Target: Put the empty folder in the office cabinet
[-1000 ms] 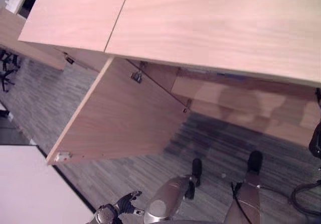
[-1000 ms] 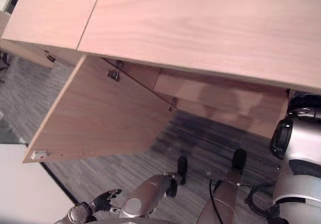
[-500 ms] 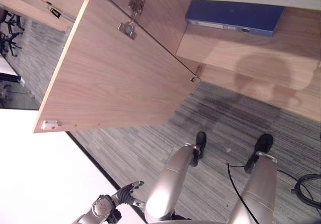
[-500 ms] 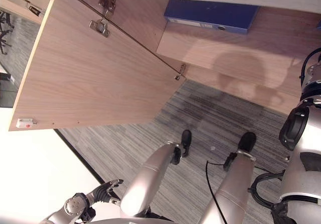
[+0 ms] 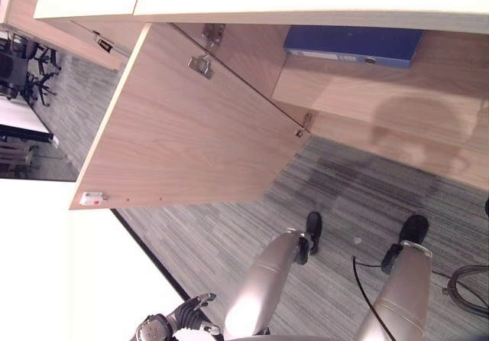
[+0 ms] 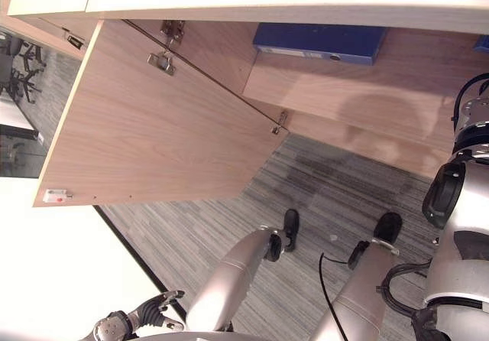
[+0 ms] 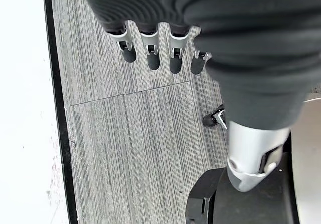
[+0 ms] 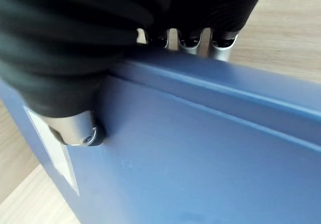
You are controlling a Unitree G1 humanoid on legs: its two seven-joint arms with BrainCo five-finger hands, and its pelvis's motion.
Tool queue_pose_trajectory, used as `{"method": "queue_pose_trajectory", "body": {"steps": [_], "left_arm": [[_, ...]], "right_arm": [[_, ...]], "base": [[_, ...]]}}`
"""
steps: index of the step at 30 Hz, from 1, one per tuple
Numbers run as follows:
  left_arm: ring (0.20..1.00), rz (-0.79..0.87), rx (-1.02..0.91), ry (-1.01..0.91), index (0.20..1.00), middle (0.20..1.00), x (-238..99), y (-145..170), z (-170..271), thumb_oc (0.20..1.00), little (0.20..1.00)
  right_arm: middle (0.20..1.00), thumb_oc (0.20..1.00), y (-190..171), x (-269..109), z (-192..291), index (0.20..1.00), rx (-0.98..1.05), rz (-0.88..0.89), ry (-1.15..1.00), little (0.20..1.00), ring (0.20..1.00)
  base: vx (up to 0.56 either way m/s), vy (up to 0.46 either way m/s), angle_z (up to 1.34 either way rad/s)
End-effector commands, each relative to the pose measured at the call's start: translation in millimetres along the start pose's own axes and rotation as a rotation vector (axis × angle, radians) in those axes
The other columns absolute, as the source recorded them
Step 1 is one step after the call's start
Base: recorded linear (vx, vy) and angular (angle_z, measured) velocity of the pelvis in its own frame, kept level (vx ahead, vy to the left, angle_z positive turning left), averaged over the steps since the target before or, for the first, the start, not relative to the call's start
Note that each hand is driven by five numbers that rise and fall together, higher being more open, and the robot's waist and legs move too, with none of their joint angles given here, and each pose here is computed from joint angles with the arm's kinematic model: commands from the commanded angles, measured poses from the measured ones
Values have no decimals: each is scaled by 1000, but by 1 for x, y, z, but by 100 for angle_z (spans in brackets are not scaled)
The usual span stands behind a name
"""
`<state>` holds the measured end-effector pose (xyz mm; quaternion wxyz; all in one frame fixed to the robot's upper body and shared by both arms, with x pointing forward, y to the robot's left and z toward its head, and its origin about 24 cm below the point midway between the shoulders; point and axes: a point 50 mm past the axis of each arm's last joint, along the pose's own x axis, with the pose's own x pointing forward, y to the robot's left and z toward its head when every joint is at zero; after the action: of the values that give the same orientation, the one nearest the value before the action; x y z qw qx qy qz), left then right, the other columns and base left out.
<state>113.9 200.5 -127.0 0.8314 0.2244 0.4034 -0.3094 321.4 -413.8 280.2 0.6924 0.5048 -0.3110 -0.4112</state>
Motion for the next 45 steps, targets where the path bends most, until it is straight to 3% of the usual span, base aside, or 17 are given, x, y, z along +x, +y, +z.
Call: {"method": "queue_pose_trajectory", "body": {"steps": [1,2,3,5,6,7,13,26,38,45], "left_arm": [[1000,86,-24,55,1000,1000,-1,13,-11,1000,1000],[1000,87,-24,55,1000,1000,-1,12,-11,1000,1000],[1000,100,-42,108,1000,1000,-11,6,-30,1000,1000],[1000,100,-49,148,1000,1000,-17,2,-42,1000,1000],[1000,96,-43,163,1000,1000,-19,1,-45,1000,1000],[1000,94,-38,170,1000,1000,-20,1,-47,1000,1000],[1000,92,-34,164,1000,1000,-19,3,-45,1000,1000],[1000,85,3,55,1000,1000,2,13,-4,1000,1000],[1000,25,63,60,1000,1000,4,2,-2,1000,1000],[1000,17,49,74,1000,1000,7,1,-2,1000,1000]], "right_arm": [[244,244,50,-1,44,244,-44,185,-122,244,244],[275,275,50,-1,44,275,-45,186,-122,275,275],[423,423,50,3,58,423,-85,165,-156,423,423],[482,482,50,5,70,482,-135,161,-184,482,482],[580,580,49,6,75,580,-161,158,-193,580,580],[1000,1000,48,7,78,1000,-177,157,-198,1000,1000],[1000,1000,43,9,81,1000,-232,142,-191,1000,1000],[1000,1000,-33,21,66,1000,-373,-234,-55,1000,1000],[1000,1000,-92,23,76,1000,-536,-403,-17,1000,1000],[1000,1000,-124,18,57,1000,-602,-428,60,1000,1000]], "base": [[0,0,0],[0,0,0],[0,0,0],[-19,-12,0],[-32,-16,0],[-21,-11,4],[-6,-1,0],[-13,-2,1],[21,-4,5],[82,-19,-1]]}}
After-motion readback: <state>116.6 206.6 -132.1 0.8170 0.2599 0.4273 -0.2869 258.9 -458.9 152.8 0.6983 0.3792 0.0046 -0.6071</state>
